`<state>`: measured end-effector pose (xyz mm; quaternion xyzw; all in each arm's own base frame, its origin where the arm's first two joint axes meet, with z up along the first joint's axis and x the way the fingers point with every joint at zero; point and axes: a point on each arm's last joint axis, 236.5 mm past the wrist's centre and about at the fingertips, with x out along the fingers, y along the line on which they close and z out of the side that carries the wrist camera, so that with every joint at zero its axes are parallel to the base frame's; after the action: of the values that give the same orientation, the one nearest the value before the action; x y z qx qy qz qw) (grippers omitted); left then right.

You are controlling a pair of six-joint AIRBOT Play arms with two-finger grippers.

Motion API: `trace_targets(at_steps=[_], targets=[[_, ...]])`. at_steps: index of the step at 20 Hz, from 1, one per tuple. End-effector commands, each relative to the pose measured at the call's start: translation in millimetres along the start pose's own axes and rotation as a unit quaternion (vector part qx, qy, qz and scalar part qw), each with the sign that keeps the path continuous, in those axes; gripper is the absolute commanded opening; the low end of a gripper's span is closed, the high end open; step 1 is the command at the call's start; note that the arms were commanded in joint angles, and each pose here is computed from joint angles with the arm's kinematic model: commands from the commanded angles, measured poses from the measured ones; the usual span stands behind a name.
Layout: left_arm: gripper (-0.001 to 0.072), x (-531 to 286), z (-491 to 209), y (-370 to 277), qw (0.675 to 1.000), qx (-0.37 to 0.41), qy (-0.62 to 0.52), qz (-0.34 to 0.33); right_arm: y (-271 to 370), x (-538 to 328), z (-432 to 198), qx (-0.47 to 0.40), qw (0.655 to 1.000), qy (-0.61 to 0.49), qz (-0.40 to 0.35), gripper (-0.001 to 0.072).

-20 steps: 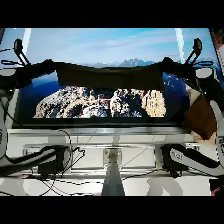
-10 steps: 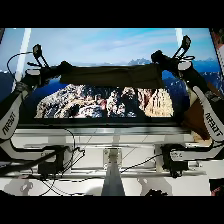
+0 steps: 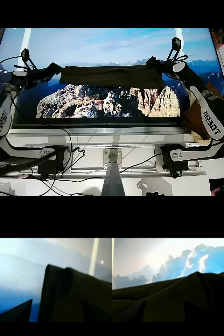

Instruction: Fold the clothes and pants, and hang the long-sleeved shirts on hangers.

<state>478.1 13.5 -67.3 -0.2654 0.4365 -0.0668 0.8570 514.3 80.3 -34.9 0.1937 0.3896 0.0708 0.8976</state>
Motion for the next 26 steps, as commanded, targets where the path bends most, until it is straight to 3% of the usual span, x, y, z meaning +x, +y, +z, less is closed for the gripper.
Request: trace_targets(at_steps=[1, 6, 7, 8, 9, 11, 15, 16, 17, 18, 22, 26], targets=[[0.0701, -9, -50, 17, 0.99, -0.001, 0.143, -0.018, 2, 0, -8, -0.005, 1.0, 0.018, 0.004, 0.0532], [0.07, 28, -43, -12, 0.986, 0.027, 0.147, -0.068, 9, -1, -27, -0.005, 0.998, 0.056, 0.018, 0.0529], [0.0668, 35, -43, -16, 0.986, 0.037, 0.147, -0.067, 10, -2, -30, -0.005, 0.998, 0.063, 0.02, 0.0527], [0.0544, 42, -39, -18, 0.988, 0.045, 0.138, -0.06, 12, -2, -33, -0.005, 0.997, 0.07, 0.023, 0.0495], [0.0398, 49, -32, -19, 0.99, 0.053, 0.12, -0.05, 13, -3, -34, -0.005, 0.997, 0.074, 0.025, 0.0415], [0.001, 53, -24, -25, 0.991, 0.068, 0.105, -0.042, 18, -4, -40, -0.004, 0.996, 0.086, 0.032, 0.0302], [0.0008, 13, -23, -22, 0.973, 0.168, 0.159, 0.007, 57, -7, -42, -0.033, 0.992, 0.099, 0.064, 0.0296], [0.0009, -8, -19, -21, 0.966, 0.194, 0.17, 0.028, 73, -7, -39, -0.046, 0.992, 0.096, 0.075, 0.0221], [0.0009, -31, -15, -26, 0.959, 0.219, 0.174, 0.039, 93, -8, -39, -0.062, 0.99, 0.092, 0.089, 0.0044], [0.0009, -53, -13, -36, 0.956, 0.234, 0.175, 0.04, 112, -8, -40, -0.076, 0.988, 0.088, 0.1, 0.0018], [0.001, -138, -7, -90, 0.949, 0.281, 0.139, 0.026, 200, -5, -80, -0.115, 0.977, 0.099, 0.152, 0.0017], [0.001, -201, -3, -161, 0.952, 0.298, 0.058, -0.043, 292, 1, -147, -0.116, 0.961, 0.144, 0.204, 0.0017]])
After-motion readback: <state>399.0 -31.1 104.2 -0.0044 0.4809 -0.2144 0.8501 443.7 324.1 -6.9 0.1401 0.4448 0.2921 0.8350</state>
